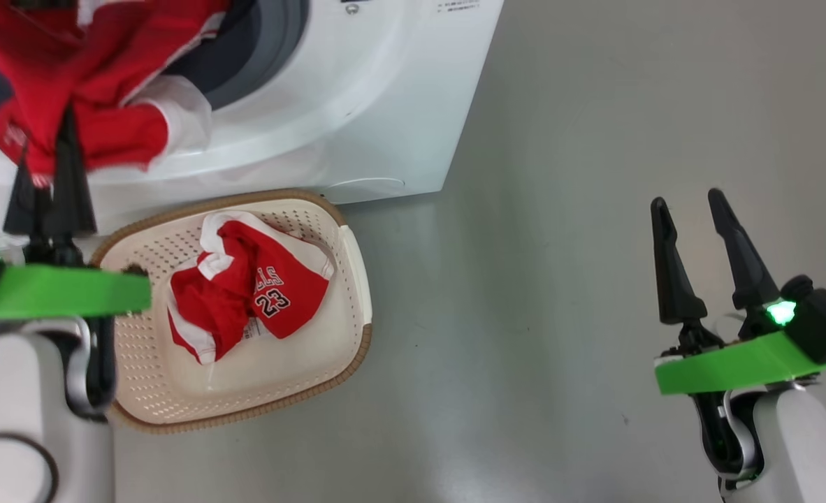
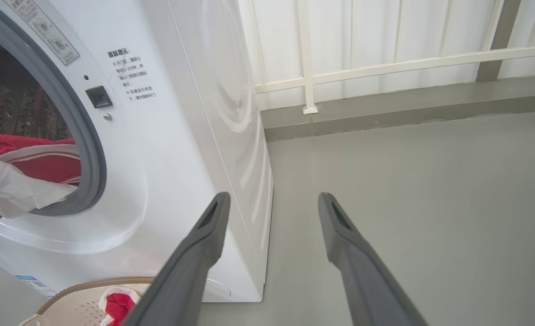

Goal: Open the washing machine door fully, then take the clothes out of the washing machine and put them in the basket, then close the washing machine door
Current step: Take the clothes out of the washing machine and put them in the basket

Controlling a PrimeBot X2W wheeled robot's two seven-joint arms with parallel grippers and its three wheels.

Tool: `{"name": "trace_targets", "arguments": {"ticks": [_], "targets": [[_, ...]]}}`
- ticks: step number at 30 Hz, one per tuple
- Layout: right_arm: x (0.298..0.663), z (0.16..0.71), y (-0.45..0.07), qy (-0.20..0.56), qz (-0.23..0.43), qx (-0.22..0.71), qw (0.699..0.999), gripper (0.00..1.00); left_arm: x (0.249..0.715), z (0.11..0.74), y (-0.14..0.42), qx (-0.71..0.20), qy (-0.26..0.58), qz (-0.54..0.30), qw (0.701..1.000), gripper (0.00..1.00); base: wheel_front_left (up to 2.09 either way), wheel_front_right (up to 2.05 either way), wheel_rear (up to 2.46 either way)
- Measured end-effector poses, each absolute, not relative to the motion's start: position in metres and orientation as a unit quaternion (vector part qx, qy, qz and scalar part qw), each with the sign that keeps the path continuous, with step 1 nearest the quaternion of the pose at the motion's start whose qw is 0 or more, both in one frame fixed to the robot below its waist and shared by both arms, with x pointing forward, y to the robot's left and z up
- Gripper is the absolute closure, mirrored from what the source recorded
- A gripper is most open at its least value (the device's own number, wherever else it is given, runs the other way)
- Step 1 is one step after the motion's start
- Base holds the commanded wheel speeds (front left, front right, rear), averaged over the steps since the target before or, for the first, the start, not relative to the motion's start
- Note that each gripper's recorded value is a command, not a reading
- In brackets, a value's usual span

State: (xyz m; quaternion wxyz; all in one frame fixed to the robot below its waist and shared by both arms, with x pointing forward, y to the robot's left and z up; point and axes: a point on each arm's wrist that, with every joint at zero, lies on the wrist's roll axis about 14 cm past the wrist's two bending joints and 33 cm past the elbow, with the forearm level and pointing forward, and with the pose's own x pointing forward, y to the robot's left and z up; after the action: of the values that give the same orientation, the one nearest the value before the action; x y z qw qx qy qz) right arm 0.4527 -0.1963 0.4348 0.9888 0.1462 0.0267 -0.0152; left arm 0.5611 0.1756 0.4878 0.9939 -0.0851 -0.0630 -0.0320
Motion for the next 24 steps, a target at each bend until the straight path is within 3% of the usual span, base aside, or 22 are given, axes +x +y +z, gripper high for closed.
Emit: {"name": "trace_targets", "arguments": {"ticks": [16, 24], "targets": [[0.447, 0.428, -0.192, 0.039, -0.012, 0.147, 0.988, 0.0, 0.521, 0.542, 0.18, -0.092, -0.153, -0.026, 0.984, 1.0, 0.0, 0.0, 0.0], [0.448, 0.419, -0.189, 0.049, -0.009, 0.147, 0.988, 0.0, 0.52, 0.481, 0.179, -0.104, -0.067, -0.016, 0.992, 1.0, 0.0, 0.0, 0.0]]}}
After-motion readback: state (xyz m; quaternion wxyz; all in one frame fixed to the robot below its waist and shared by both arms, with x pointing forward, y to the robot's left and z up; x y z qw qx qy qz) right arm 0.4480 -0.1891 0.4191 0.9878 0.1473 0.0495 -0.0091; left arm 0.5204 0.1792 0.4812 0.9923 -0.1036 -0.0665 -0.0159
